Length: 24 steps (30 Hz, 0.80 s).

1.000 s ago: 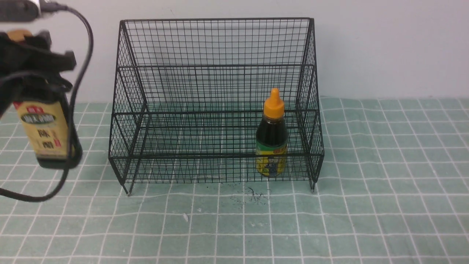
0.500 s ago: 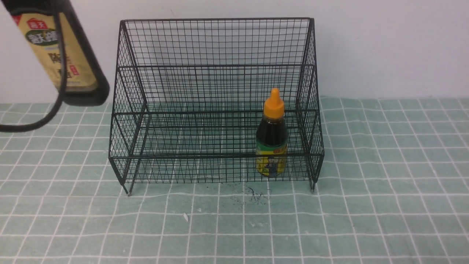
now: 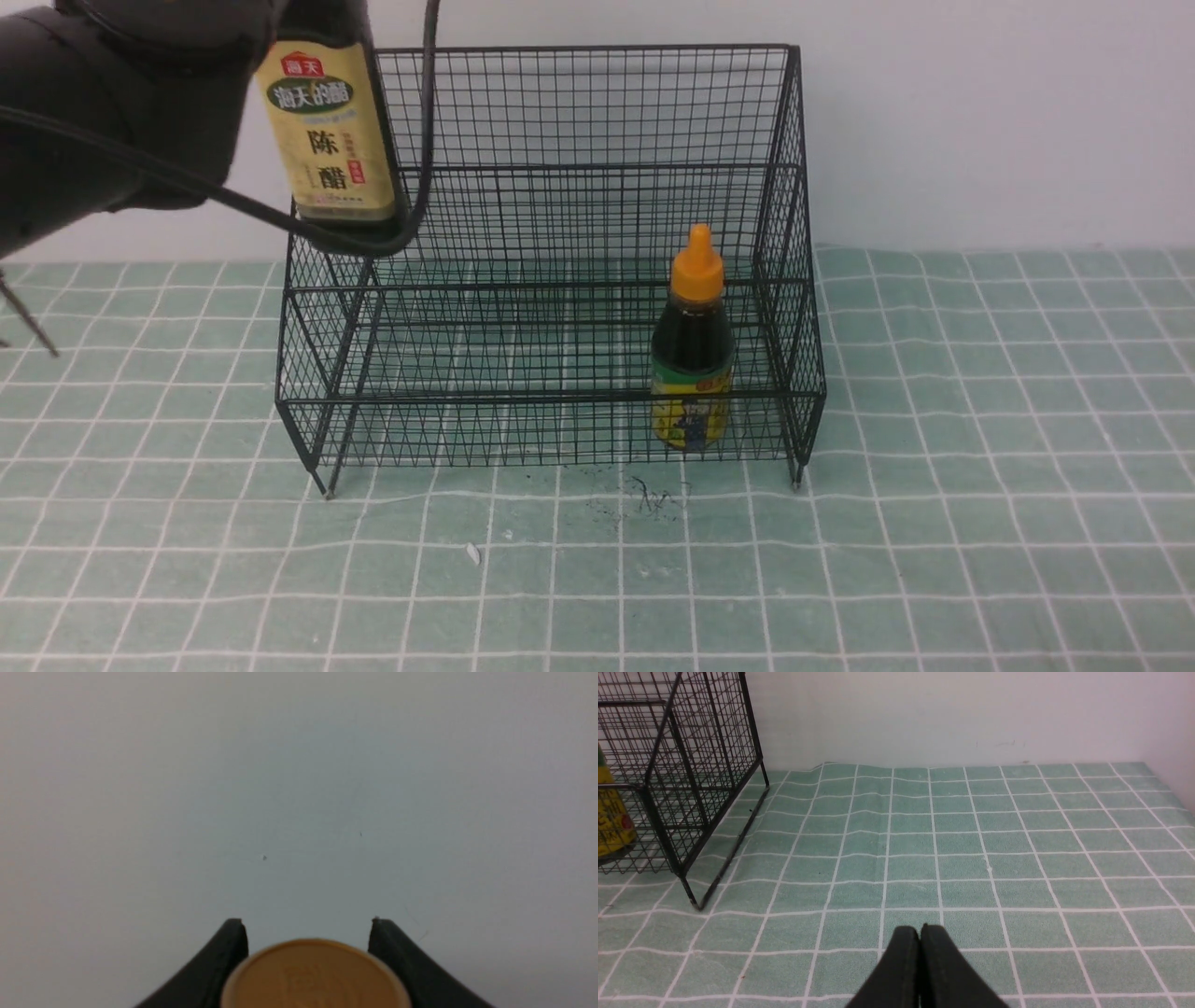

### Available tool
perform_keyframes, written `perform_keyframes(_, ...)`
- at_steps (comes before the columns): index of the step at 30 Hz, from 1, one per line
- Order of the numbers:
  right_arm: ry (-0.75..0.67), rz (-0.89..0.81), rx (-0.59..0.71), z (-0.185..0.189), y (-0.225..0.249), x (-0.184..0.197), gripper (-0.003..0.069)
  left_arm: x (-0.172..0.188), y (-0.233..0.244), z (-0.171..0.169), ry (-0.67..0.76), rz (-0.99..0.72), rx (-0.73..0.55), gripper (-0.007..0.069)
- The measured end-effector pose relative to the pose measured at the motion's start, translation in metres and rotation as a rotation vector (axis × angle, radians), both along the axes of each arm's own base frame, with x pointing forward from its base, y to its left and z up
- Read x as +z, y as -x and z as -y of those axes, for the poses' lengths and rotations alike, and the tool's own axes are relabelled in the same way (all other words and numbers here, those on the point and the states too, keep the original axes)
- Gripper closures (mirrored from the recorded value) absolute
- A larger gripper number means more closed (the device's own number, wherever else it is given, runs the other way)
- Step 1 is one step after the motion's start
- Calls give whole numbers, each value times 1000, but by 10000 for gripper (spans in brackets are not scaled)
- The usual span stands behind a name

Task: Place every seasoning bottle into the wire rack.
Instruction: Use the left arm to put the condiment bottle back on the shelf

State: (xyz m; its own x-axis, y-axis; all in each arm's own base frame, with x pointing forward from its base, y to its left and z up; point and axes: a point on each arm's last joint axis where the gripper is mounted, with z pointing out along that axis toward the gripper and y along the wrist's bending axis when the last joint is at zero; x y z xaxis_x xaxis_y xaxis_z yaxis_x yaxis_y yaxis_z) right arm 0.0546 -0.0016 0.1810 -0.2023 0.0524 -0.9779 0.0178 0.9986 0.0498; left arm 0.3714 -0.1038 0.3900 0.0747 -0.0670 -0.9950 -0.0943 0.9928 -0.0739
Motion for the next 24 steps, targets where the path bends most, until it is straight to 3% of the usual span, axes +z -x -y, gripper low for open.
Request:
perform_keyframes(13, -2, 0, 0, 0, 0, 0, 671, -49, -24, 8, 81, -161, 32, 325)
perform_keyframes(24, -2, 0, 0, 0, 0, 0, 671, -81, -36, 14, 11, -278, 27, 325)
